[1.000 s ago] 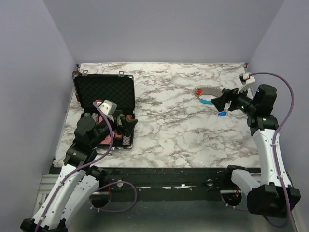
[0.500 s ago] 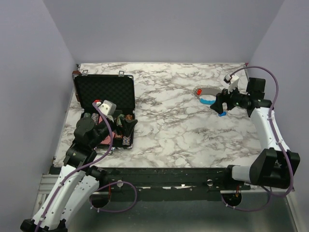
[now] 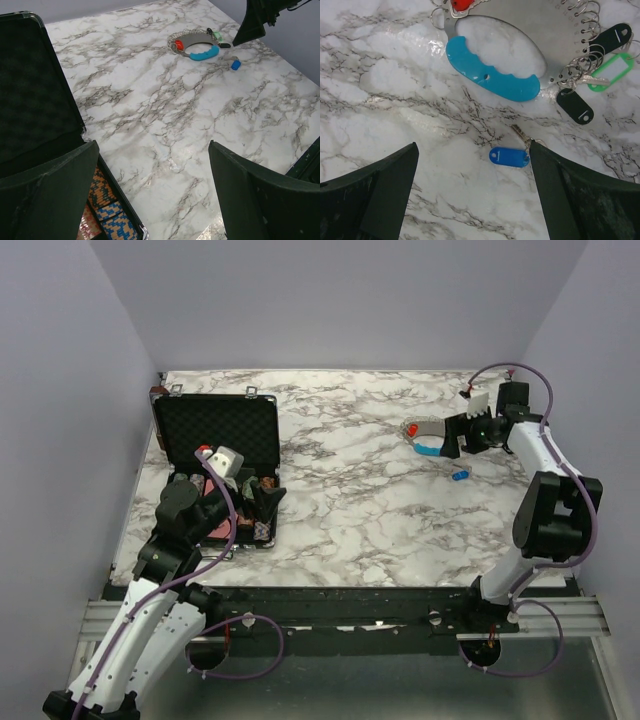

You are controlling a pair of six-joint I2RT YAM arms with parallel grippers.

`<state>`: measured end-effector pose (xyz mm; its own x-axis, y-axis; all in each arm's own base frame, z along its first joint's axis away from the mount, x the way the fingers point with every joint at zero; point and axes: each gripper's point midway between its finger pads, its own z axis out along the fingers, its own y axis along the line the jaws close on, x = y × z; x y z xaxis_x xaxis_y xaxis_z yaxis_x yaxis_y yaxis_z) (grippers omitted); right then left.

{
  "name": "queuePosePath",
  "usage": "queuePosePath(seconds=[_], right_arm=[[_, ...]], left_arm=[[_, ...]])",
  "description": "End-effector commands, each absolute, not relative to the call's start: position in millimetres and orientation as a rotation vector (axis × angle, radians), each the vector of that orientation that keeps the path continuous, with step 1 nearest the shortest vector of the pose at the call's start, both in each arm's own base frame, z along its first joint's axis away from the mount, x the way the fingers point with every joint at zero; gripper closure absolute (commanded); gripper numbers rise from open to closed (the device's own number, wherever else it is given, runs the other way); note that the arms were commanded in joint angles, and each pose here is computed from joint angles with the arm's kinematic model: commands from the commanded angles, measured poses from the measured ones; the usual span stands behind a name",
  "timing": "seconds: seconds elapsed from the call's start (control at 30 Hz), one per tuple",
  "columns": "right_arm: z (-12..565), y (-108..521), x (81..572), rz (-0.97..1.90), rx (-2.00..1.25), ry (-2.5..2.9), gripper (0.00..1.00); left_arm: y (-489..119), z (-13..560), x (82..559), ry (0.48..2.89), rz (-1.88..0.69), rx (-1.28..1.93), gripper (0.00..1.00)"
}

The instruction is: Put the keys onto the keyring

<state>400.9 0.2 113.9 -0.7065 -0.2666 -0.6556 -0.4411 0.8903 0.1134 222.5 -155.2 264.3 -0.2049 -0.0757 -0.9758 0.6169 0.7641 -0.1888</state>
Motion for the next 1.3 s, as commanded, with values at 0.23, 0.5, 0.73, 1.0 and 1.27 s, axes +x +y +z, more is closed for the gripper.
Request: queuePosePath(seconds=[0.23,0.5,0.73,1.0,1.27], right_arm=[[110.4,-7.8,431.7,0.313,-0.369,2.454,0.00],[96.6,-20.4,429.2,0.221,-0.418,2.482,0.00],[73.2,-39.2,415.7,0.107,-0.333,2.614,0.17],[56.3,-61.9,400.2,-0.075,-0.239,2.642,0.38],[41.6,-58.8,397.4,-0.049,-0.239,2.673,0.62]], left_arm=[[-153.5,271.1,223.2,1.648,-0.658,0.453,0.01],[-153.7,272.3,222.5,1.644,-0.662,0.456,0.01],[-152.4,273.0,221.6,1.639,-0.656,0.455,0.01],[-154.2,273.5,219.7,1.637,-0.669,0.463,0.01],[-154.1,273.1,220.0,1.637,-0.668,0.462,0.01]])
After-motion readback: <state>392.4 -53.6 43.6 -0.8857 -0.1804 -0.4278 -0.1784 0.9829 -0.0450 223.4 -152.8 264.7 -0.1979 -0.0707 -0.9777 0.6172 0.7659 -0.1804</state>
